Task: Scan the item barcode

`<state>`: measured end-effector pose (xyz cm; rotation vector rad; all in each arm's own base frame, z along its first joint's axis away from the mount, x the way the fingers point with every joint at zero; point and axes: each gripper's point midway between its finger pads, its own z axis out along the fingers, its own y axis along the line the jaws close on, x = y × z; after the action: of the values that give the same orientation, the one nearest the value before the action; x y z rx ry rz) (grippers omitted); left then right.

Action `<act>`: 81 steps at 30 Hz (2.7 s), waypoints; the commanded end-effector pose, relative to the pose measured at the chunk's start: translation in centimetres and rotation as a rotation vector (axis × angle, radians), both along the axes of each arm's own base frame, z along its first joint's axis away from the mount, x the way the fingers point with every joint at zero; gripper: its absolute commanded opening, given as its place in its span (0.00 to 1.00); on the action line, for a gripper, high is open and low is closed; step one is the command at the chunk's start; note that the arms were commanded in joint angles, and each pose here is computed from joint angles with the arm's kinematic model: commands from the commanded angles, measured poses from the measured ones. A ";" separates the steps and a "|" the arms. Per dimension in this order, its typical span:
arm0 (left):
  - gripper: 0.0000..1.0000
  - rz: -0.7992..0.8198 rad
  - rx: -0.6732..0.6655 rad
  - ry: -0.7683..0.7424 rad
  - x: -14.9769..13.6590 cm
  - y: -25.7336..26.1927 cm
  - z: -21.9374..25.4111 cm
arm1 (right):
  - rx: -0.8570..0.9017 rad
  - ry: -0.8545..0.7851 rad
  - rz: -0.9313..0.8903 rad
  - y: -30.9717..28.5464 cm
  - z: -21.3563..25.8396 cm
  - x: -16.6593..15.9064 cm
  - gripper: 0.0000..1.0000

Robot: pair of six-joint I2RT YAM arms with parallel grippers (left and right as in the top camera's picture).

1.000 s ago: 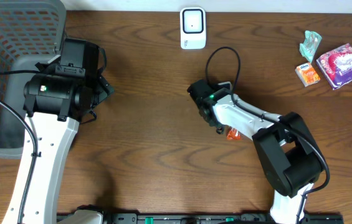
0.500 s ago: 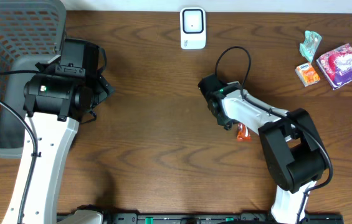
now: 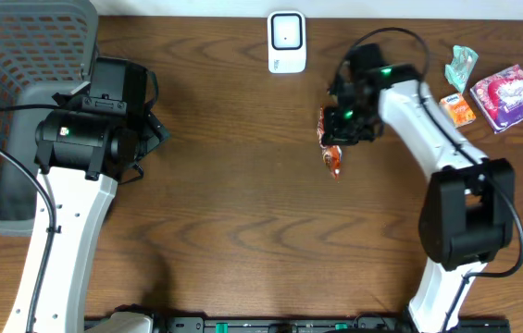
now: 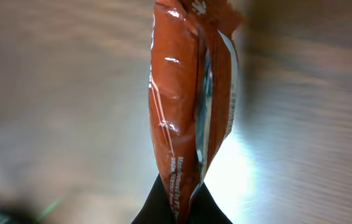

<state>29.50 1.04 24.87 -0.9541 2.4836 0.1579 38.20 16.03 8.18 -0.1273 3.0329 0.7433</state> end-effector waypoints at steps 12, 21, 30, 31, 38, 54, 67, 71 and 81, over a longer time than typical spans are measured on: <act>0.98 0.016 0.017 -0.011 -0.1 0.5 0.4 | 0.417 0.176 -0.131 -0.6 -5.1 -3.3 0.02; 0.98 0.016 0.017 -0.011 -0.1 0.5 0.4 | -0.092 0.239 -0.212 -10.7 -7.4 -4.0 0.66; 0.98 0.016 0.017 -0.011 -0.1 0.5 0.4 | -0.157 0.162 -0.101 -9.9 -0.9 -1.3 0.73; 0.98 0.016 0.017 -0.011 -0.1 0.5 0.4 | -0.163 0.154 -0.092 -9.6 -0.8 -1.2 0.74; 0.98 0.016 0.017 -0.011 -0.1 0.5 0.4 | -0.333 0.142 -0.063 -8.6 -2.0 -1.6 0.63; 0.98 0.016 0.017 -0.011 -0.1 0.5 0.4 | -0.592 0.034 -0.044 -5.7 -7.9 -3.1 0.56; 0.98 0.016 0.017 -0.011 -0.1 0.5 0.4 | -0.627 -0.029 -0.078 -6.1 -8.9 -2.3 0.01; 0.98 0.016 0.017 -0.011 -0.1 0.5 0.4 | -0.575 -0.132 -0.112 -4.6 -5.5 1.6 0.01; 0.98 0.016 0.017 -0.011 -0.1 0.5 0.4 | -0.164 -0.698 -0.313 3.0 7.7 16.2 0.01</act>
<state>29.48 1.05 24.86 -0.9542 2.4846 0.1587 52.66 17.21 13.43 0.0128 2.4686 0.2141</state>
